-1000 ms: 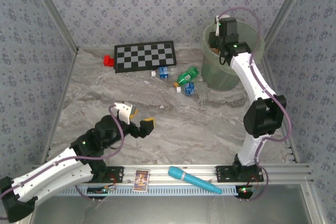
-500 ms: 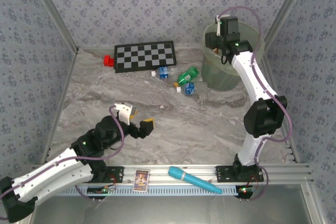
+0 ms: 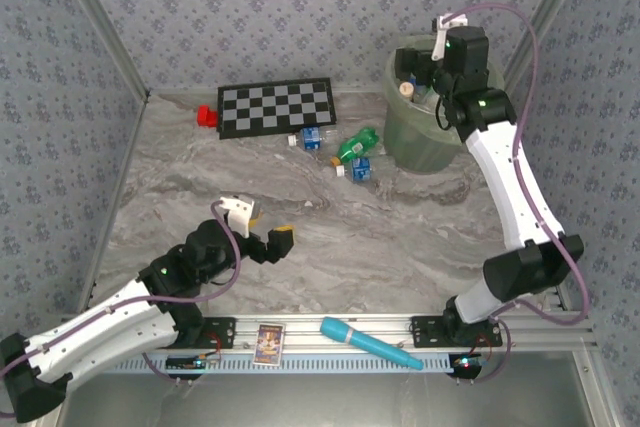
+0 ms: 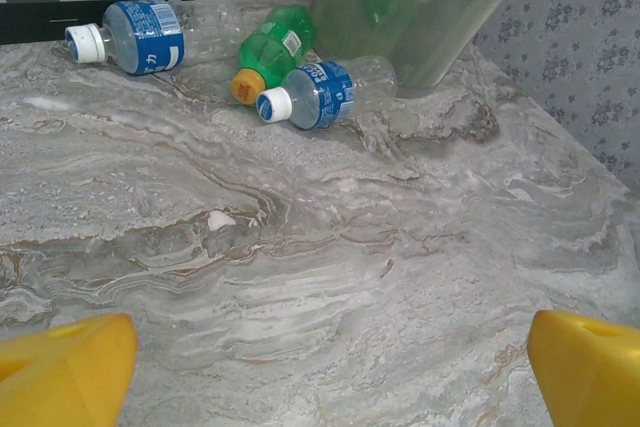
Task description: Put the plastic bottles in the bin
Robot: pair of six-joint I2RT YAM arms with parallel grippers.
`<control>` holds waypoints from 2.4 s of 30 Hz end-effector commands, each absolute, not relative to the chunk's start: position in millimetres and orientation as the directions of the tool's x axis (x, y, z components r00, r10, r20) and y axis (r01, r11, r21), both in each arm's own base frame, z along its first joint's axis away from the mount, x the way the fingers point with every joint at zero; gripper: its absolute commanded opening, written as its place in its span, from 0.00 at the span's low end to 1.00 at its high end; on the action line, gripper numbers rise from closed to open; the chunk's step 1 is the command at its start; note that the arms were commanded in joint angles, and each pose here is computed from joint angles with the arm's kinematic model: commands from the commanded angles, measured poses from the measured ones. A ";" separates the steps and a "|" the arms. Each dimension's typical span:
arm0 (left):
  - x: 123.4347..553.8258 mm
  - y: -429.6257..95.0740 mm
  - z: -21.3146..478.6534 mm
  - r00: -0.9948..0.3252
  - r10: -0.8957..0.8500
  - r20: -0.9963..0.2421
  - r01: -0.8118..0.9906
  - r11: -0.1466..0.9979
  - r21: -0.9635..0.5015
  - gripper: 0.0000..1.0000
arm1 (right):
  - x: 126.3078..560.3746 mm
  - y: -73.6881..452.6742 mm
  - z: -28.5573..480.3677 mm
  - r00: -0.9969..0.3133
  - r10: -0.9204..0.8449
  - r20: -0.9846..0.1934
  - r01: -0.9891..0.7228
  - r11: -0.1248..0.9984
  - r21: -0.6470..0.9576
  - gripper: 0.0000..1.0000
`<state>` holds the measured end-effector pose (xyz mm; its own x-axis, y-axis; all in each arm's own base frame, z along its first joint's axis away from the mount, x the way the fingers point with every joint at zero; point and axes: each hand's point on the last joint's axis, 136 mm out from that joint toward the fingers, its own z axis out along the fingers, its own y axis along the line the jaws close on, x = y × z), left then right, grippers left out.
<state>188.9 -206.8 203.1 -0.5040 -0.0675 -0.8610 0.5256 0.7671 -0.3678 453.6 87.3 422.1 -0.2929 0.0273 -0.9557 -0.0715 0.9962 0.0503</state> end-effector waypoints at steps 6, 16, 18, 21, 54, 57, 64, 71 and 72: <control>203.9 -202.2 198.2 -0.496 -0.119 -0.860 0.445 0.816 -0.369 1.00 | 398.8 117.6 415.3 -0.266 0.144 -0.953 -0.153 0.970 0.190 1.00; 236.5 -196.9 183.6 -0.549 -0.091 -0.831 0.290 0.911 -0.292 1.00 | 336.4 177.3 319.3 -0.316 0.106 -0.943 -0.348 0.912 0.219 1.00; 245.4 -197.2 175.3 -0.572 -0.092 -0.815 0.254 0.925 -0.282 1.00 | 331.0 179.7 296.7 -0.323 0.102 -0.941 -0.361 0.906 0.222 1.00; 259.8 -198.9 162.2 -0.618 -0.081 -0.782 0.208 0.942 -0.262 1.00 | 326.0 176.8 268.9 -0.330 0.096 -0.939 -0.361 0.907 0.219 1.00; 379.2 -358.1 119.3 -0.731 0.166 -0.662 0.492 0.800 -0.343 0.74 | 296.4 106.4 186.5 -0.295 0.369 -0.881 -0.190 0.881 0.433 1.00; 388.5 -371.1 113.8 -0.728 0.180 -0.661 0.510 0.787 -0.347 0.74 | 297.3 106.0 185.5 -0.298 0.370 -0.880 -0.187 0.881 0.434 1.00; 409.8 -388.2 102.3 -0.724 0.196 -0.662 0.524 0.780 -0.343 0.73 | 297.8 108.1 184.5 -0.307 0.376 -0.874 -0.194 0.875 0.444 1.00; 418.2 -399.9 93.5 -0.732 0.215 -0.646 0.535 0.768 -0.351 0.73 | 297.6 108.5 186.1 -0.309 0.379 -0.872 -0.198 0.872 0.449 1.00; 417.0 -400.9 91.7 -0.734 0.219 -0.643 0.537 0.766 -0.352 0.73 | 297.1 109.0 186.5 -0.308 0.379 -0.873 -0.201 0.871 0.449 1.00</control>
<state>415.1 -394.1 88.5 -0.7412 0.1968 -0.6417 0.5082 0.7891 -0.3450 298.1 109.4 187.2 -0.3048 0.3628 -0.8806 -0.2028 0.8787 0.4322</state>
